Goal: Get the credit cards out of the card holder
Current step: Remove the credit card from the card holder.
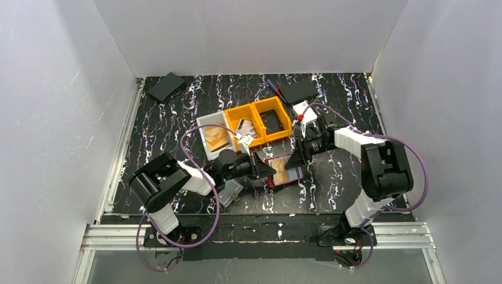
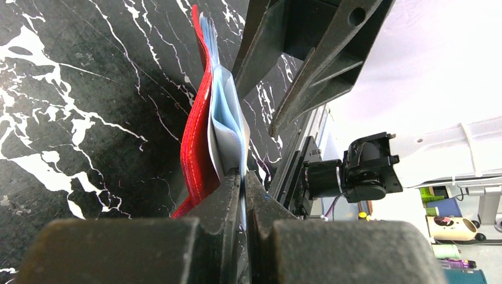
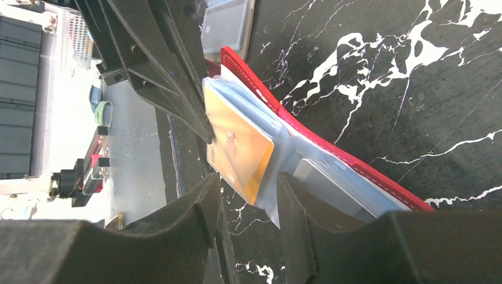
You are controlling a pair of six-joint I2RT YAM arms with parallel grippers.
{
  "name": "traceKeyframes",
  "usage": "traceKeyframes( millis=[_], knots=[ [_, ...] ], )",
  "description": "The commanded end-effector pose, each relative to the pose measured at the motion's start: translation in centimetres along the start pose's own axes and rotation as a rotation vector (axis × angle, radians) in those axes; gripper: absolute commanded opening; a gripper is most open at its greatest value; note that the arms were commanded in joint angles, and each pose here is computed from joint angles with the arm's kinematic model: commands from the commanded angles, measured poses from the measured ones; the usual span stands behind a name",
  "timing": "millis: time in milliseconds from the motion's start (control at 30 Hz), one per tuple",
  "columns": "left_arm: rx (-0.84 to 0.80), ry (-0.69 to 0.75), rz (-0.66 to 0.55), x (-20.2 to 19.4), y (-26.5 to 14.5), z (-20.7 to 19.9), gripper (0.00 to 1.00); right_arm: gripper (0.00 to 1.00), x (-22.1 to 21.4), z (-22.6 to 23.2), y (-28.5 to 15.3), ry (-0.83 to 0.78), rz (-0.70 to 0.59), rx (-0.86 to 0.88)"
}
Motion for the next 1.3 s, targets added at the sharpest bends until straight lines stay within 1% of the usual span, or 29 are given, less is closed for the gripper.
traceKeyframes(
  millis=[0, 133, 500, 633, 867, 1100, 1167, 1267],
  knots=[
    [-0.115, 0.047, -0.015, 0.4, -0.2, -2.7, 0.00, 0.48, 2.3, 1.3, -1.0, -0.046, -0.074, 0.036],
    [-0.156, 0.048, -0.021, 0.6, -0.2, -3.5, 0.00, 0.45, 2.8, 2.1, -1.1, -0.039, -0.108, 0.083],
    [-0.219, 0.068, -0.020, 0.9, -0.3, -5.1, 0.00, 0.44, 3.8, 3.6, -1.6, -0.014, -0.170, 0.164],
    [-0.219, 0.063, -0.020, 1.0, -0.1, -5.1, 0.00, 0.40, 4.3, 4.3, -1.9, -0.012, -0.204, 0.208],
    [-0.203, 0.049, -0.021, 0.9, 0.0, -4.5, 0.00, 0.28, 4.8, 5.0, -2.3, 0.001, -0.241, 0.251],
    [-0.172, 0.024, -0.042, 1.3, -0.4, -3.5, 0.00, 0.26, 4.8, 4.8, -2.5, 0.022, -0.246, 0.248],
    [-0.172, 0.022, -0.044, 1.3, -0.5, -3.4, 0.00, 0.21, 4.8, 4.8, -2.5, 0.026, -0.246, 0.249],
    [-0.169, 0.017, -0.046, 1.4, -0.6, -3.3, 0.00, 0.07, 4.8, 4.7, -2.5, 0.027, -0.246, 0.249]
  ],
)
Point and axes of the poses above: each gripper's point midway between its finger pads, its own y axis out along the fingers, its own z axis along the line the jaws close on, x = y × z, the point moved 2 cm from there along -y, back along the fingers, and after that the axes turned 13 degrees about -y, right-handed, at the moved point
